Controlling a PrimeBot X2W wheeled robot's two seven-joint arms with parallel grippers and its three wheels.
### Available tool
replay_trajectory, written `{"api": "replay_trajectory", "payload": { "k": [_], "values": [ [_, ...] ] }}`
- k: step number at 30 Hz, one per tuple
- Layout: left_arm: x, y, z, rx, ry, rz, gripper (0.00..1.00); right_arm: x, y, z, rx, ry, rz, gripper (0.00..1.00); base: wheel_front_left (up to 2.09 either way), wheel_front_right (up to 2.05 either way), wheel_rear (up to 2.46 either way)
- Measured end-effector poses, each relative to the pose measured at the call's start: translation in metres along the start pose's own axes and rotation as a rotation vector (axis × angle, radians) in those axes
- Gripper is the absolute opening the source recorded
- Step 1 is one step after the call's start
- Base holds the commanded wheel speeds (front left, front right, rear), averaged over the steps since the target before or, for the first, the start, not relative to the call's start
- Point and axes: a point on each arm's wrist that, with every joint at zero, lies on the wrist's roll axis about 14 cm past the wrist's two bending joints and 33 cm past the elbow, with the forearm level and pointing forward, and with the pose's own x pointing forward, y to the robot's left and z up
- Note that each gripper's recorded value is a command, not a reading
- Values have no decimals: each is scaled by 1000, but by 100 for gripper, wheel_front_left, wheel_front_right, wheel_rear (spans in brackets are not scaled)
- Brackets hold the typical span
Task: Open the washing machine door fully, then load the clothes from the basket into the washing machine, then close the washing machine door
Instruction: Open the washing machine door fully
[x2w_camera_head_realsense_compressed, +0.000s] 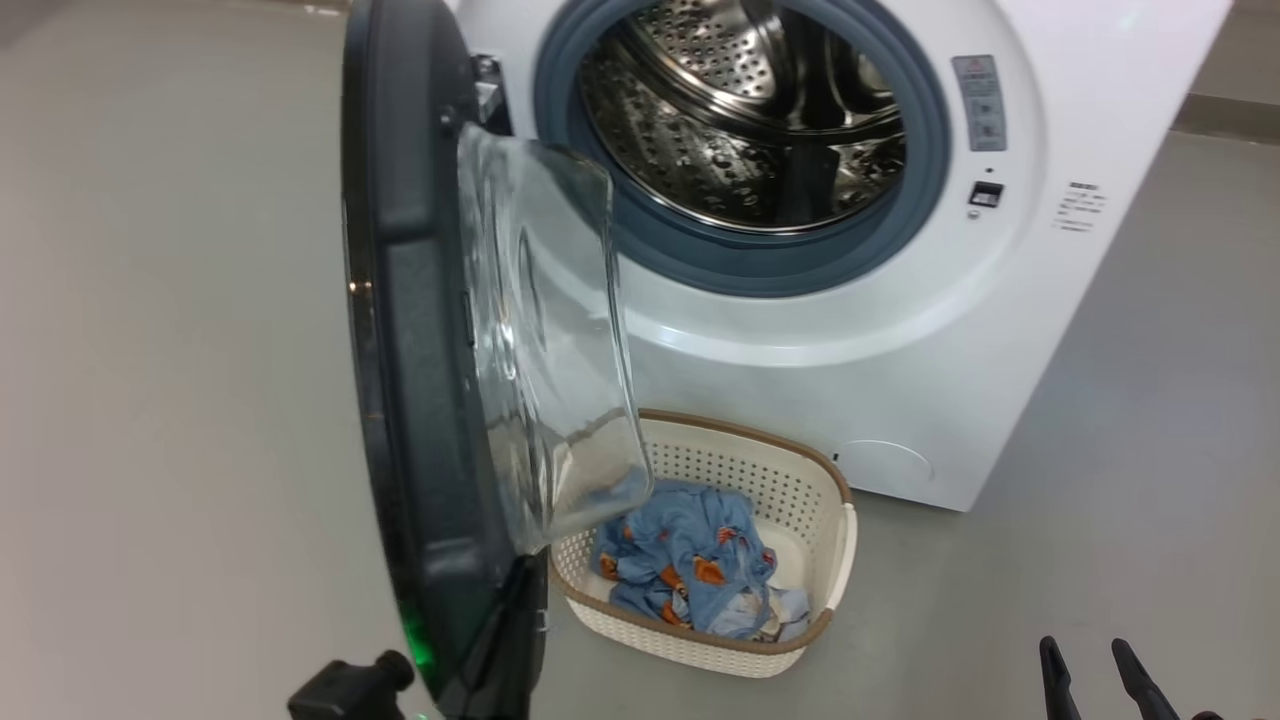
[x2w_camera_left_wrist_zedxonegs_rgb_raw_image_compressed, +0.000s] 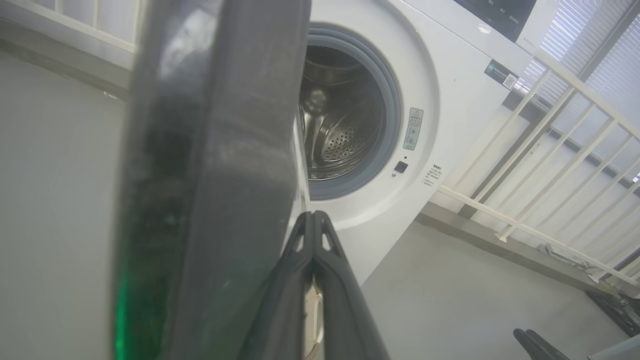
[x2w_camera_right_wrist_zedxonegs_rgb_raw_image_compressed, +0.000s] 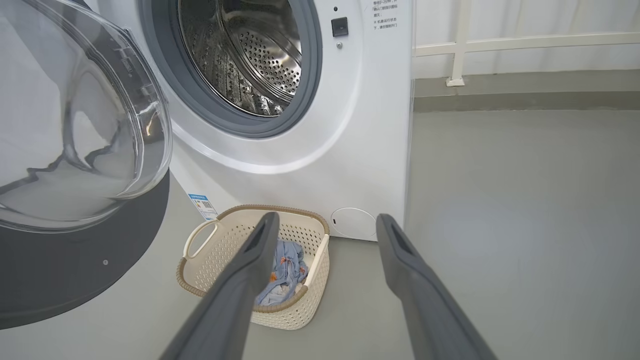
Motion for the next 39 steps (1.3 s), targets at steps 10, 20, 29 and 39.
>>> {"api": "replay_trajectory", "payload": {
  "k": [10, 20, 29, 39],
  "values": [
    [-5, 59, 27, 54, -112, 201, 0, 13, 20, -7, 0, 24, 66, 100, 0, 0, 0],
    [-3, 119, 54, 107, -191, 376, 0, 20, 27, -17, -4, 57, 100, 100, 0, 0, 0],
    [-1, 171, 88, 178, -273, 531, 0, 21, 22, -26, -12, 85, 99, 100, 0, 0, 0],
    [9, 207, 111, 241, -320, 615, 0, 21, 13, -33, -16, 105, 82, 100, 0, 0, 0]
  ]
}}
